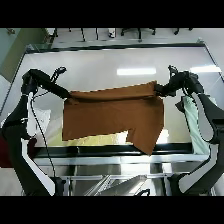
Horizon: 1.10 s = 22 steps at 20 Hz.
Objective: Fold the shirts.
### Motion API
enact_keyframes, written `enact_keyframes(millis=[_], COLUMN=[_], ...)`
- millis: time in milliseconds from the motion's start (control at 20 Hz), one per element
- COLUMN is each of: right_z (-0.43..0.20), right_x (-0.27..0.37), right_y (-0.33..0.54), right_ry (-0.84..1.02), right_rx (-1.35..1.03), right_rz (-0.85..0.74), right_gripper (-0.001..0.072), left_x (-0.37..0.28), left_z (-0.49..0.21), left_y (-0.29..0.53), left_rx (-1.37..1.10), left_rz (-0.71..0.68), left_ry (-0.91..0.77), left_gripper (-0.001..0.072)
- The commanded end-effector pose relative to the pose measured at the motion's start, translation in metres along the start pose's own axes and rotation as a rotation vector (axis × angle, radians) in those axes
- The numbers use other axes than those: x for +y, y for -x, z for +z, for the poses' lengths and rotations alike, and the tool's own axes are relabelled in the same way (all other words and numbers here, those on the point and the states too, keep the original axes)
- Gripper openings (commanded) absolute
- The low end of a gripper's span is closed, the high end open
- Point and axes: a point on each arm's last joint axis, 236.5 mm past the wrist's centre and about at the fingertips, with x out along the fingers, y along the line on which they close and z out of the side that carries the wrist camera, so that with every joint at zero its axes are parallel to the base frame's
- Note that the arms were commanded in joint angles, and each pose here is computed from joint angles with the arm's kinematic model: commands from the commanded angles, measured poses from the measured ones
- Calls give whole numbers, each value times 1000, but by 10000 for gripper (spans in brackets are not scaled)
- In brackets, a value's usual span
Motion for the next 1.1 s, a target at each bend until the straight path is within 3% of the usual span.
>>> enact_keyframes(millis=[0, 150, 200, 250, 300, 350, 400, 500, 650, 900, 1050], right_z=[-5, -6, -6, -6, -9, -12, -14, -16, -36, -110, -144], right_x=[3, 1, 1, 1, 2, 3, 5, 3, -9, -58, -71], right_y=[0, 2, 3, 5, 8, 13, 21, 47, 94, 143, 161], right_ry=[-13, -20, -21, -26, -30, -30, -26, -11, 19, -53, -264], right_rx=[20, 26, 28, 31, 41, 54, 61, 58, 99, 144, 96], right_rz=[10, 9, 9, 10, 11, 11, 12, 0, -62, -151, -17], right_gripper=[31, 32, 76, 224, 300, 299, 297, 296, 296, 296, 300], left_x=[8, 40, 52, 61, 62, 57, 46, 15, -43, -110, -137], left_z=[1, -18, -29, -38, -46, -50, -50, -37, -35, -161, -215], left_y=[12, 49, 66, 82, 97, 109, 116, 126, 135, 99, 58], left_rx=[14, 100, 136, 158, 160, 151, 135, 59, -33, 136, 143], left_rz=[69, 274, 362, 434, 478, 477, 439, 297, 16, -133, -142], left_ry=[-8, 84, 141, 217, 321, 398, 426, 463, 548, 795, 891], left_gripper=[490, 523, 523, 523, 522, 522, 521, 421, 421, 422, 423])
